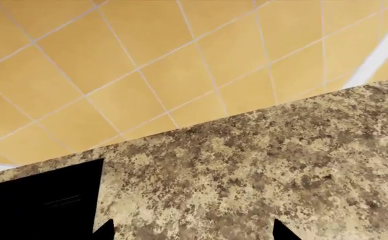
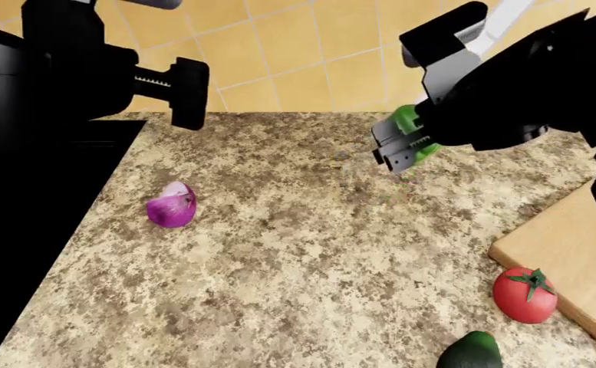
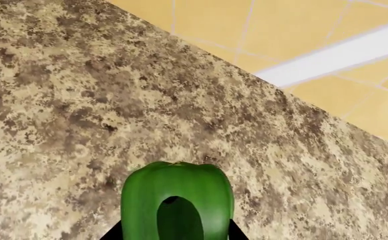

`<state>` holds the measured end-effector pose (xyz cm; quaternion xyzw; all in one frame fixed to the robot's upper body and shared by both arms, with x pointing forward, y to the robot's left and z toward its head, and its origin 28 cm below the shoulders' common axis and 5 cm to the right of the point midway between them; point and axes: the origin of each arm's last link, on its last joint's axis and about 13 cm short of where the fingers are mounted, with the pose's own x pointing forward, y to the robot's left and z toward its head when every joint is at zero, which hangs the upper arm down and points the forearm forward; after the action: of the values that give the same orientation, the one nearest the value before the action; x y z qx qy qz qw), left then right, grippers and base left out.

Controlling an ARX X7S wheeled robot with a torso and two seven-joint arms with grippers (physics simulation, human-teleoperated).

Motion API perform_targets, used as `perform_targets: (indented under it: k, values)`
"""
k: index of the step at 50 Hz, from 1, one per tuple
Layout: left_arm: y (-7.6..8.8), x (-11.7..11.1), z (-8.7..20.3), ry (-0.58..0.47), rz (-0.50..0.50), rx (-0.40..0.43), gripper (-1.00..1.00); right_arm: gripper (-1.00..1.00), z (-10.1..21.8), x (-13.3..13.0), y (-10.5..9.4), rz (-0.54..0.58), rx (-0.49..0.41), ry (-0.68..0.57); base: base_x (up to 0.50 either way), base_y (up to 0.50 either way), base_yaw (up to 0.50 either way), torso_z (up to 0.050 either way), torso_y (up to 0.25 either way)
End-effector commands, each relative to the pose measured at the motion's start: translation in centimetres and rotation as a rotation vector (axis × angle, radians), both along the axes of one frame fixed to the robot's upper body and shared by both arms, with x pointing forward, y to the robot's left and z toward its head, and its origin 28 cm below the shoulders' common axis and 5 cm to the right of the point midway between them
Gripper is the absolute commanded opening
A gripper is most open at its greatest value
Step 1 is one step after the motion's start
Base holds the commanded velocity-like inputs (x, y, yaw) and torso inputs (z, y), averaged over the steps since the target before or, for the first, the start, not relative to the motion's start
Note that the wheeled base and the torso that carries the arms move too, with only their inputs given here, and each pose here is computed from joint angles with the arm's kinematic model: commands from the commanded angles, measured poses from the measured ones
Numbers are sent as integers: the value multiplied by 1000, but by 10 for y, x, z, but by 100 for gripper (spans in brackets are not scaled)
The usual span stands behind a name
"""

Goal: Place the avocado, onion, tomato and bell pepper on the cutting board.

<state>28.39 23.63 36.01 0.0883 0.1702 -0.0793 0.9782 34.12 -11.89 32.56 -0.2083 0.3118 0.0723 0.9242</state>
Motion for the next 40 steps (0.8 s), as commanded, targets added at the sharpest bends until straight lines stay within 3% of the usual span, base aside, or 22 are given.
perform_targets:
  k: [1, 16, 27, 40]
  values:
    - [1, -14, 12, 126, 4, -71, 100, -100, 18, -11, -7, -13, -22, -45, 0, 0, 3, 0, 0]
    - [-4, -35, 6, 236, -58, -113, 100, -100, 15, -11, -9, -40, -30, -41, 0, 0, 0, 0, 0]
    - [-1, -34, -7, 275, -66, -111, 100, -100, 9, -7, -9, -34, -34, -32, 0, 0, 0, 0, 0]
    - [8, -32, -11, 252, -14, -82, 100, -100, 7, -7, -8, -26, -39, -25, 0, 0, 0, 0, 0]
